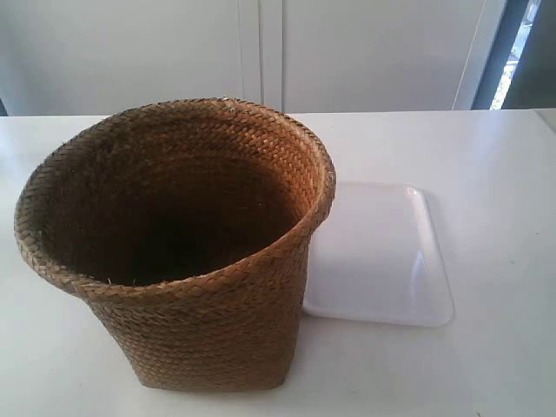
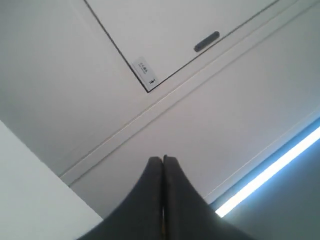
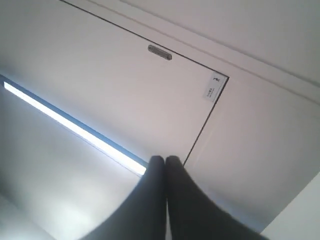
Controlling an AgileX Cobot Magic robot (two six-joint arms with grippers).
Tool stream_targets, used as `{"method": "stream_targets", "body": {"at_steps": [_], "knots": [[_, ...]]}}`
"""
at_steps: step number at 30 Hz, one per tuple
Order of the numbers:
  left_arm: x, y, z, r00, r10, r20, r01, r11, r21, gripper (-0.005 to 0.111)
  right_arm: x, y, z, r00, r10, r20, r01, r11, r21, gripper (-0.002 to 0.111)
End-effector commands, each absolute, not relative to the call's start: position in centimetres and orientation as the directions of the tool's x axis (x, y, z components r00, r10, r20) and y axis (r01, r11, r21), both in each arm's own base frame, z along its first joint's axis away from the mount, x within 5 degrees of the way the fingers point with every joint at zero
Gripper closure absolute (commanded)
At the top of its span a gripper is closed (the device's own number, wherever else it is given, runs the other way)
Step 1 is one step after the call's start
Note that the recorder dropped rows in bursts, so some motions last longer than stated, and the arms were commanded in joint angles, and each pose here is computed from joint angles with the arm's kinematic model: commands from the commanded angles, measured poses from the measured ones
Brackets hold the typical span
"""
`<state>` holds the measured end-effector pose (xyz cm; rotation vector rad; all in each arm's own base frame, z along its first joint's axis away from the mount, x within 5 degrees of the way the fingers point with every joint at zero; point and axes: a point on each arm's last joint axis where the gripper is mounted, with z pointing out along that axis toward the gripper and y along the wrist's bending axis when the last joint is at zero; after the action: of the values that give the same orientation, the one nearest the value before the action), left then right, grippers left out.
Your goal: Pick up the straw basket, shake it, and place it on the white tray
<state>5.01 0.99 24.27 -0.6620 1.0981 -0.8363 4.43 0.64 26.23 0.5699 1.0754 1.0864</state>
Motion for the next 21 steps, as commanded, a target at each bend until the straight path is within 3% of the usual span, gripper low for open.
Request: {"method": "stream_targets", "body": {"at_steps": [1, 5, 7, 10, 13, 17, 21], "knots": [[3.5, 1.0, 29.2, 0.360, -0.609, -0.706, 0.232, 0.792, -0.565, 0.107, 4.3, 0.5, 29.3, 0.161, 0.766, -0.623, -0.344, 0.635, 0.692, 0.108], [2.9, 2.1, 34.6, 0.445, -0.515, -0.733, 0.111, 0.844, -0.525, 0.107, 5.6, 0.6, 33.0, 0.158, 0.634, -0.757, -0.250, 0.767, 0.590, 0.108], [3.1, 2.1, 37.2, 0.445, -0.374, -0.814, 0.038, 0.916, -0.400, 0.107, 6.5, 0.6, 35.3, 0.183, 0.528, -0.829, -0.223, 0.844, 0.488, 0.108], [4.0, 1.1, 40.7, 0.407, -0.248, -0.879, 0.057, 0.968, -0.246, 0.107, 9.0, 0.9, 38.3, 0.159, 0.357, -0.920, -0.158, 0.929, 0.334, 0.108], [5.1, 0.4, 43.5, 0.410, -0.137, -0.902, 0.057, 0.991, -0.125, 0.107, 11.9, 1.1, 40.6, 0.055, 0.247, -0.967, -0.101, 0.965, 0.241, 0.108], [6.8, -0.2, 46.9, 0.429, -0.114, -0.896, 0.084, 0.993, -0.086, 0.107, 15.7, 1.2, 42.7, -0.160, 0.078, -0.984, -0.050, 0.995, 0.087, 0.108], [9.2, -0.1, 48.3, 0.400, 0.013, -0.917, -0.004, 1.000, 0.012, 0.107, 19.2, 1.5, 42.6, -0.358, 0.036, -0.933, -0.029, 0.998, 0.049, 0.108]]}}
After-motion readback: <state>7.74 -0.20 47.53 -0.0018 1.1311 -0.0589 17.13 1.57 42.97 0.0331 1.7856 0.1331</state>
